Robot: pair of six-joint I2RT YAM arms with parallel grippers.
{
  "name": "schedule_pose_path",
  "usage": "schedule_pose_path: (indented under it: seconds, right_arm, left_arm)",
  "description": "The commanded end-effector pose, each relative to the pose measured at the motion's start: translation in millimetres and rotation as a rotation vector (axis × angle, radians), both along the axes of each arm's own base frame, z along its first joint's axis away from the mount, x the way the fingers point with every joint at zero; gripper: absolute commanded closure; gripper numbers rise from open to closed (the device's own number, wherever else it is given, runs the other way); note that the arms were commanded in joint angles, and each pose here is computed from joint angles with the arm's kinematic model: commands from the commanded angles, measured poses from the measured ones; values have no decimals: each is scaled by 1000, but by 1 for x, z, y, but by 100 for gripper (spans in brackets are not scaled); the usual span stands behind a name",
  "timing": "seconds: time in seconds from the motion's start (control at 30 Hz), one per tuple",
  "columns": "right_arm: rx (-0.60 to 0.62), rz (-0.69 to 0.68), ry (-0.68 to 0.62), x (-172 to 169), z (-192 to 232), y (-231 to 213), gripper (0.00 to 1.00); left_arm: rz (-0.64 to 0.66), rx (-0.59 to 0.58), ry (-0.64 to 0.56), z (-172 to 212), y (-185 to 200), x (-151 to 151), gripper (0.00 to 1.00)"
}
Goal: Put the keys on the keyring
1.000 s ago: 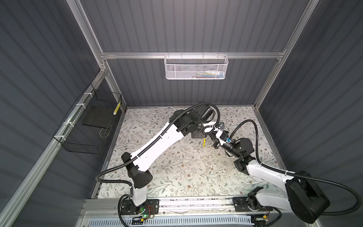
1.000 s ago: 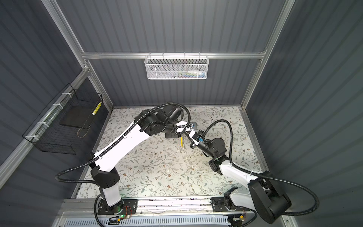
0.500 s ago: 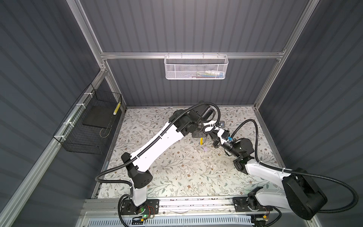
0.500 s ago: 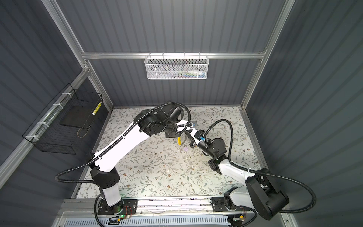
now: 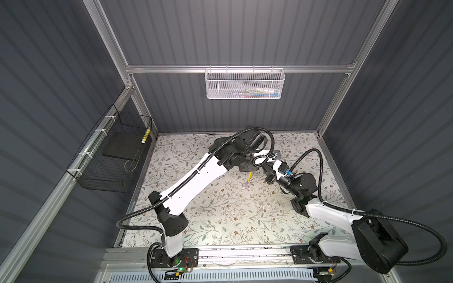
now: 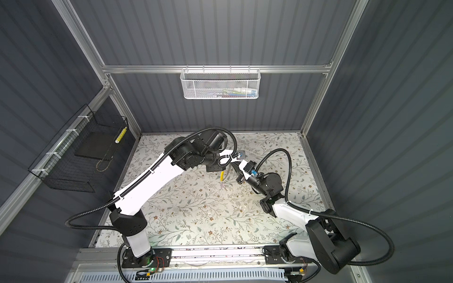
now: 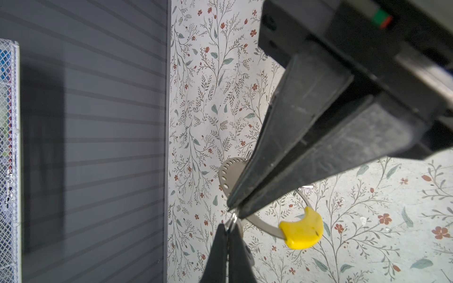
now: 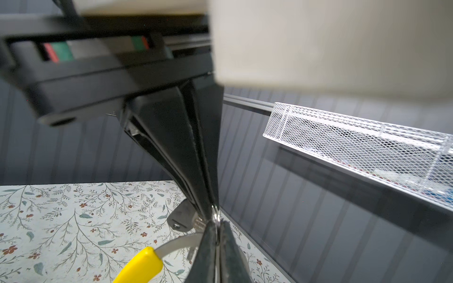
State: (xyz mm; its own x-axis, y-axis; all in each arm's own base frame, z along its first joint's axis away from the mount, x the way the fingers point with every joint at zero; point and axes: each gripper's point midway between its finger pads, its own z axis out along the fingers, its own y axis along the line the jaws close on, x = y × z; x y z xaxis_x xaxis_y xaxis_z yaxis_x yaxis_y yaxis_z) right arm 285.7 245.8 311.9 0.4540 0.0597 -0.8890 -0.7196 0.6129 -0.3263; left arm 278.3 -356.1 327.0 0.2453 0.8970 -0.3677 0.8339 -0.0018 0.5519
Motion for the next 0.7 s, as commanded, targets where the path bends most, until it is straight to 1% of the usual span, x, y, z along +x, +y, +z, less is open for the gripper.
schedule_pose_path:
  seconds: [0.0,0.07,0.13,0.17,0.2,0.27,0.3,0.33,0.4,0.5,0.6,0.67]
  right_arm:
    - [32,-1,52,8,2,0,98]
    - [38,6,53,7,4,1,100]
    - [47,9,54,7,5,1,100]
    - [56,12,51,6,6,0,100]
    - [68,17,47,5,8,0,100]
    - [96,31,38,4,13,-1,100]
    - [112,41,38,4,15,-1,100]
    - [128,49,36,3,18,-1,100]
    - [158,73,21,1,23,-2,100]
    - [172,106,11,-1,30,1,100]
    - [178,125,-3,-2,37,3,100]
    - [178,137,-11,-3,40,4,100]
  left_arm:
    - [-120,-19,29,5,-8,-27,100]
    - [-119,-28,24,7,-8,-27,100]
    - [-110,-49,6,10,-7,-25,99]
    - [-105,-68,-6,13,-6,-24,92]
    - [-95,-103,-19,19,-3,-22,81]
    - [-77,-192,-32,29,2,-14,66]
    - [-69,-251,-31,37,8,-11,61]
    - [-65,-301,-22,42,14,-9,58]
    - [-60,-435,-16,56,26,-5,58]
    - [-60,-556,-16,63,38,0,61]
    - [-65,-593,-1,58,40,2,66]
    - [-68,-612,8,54,40,2,67]
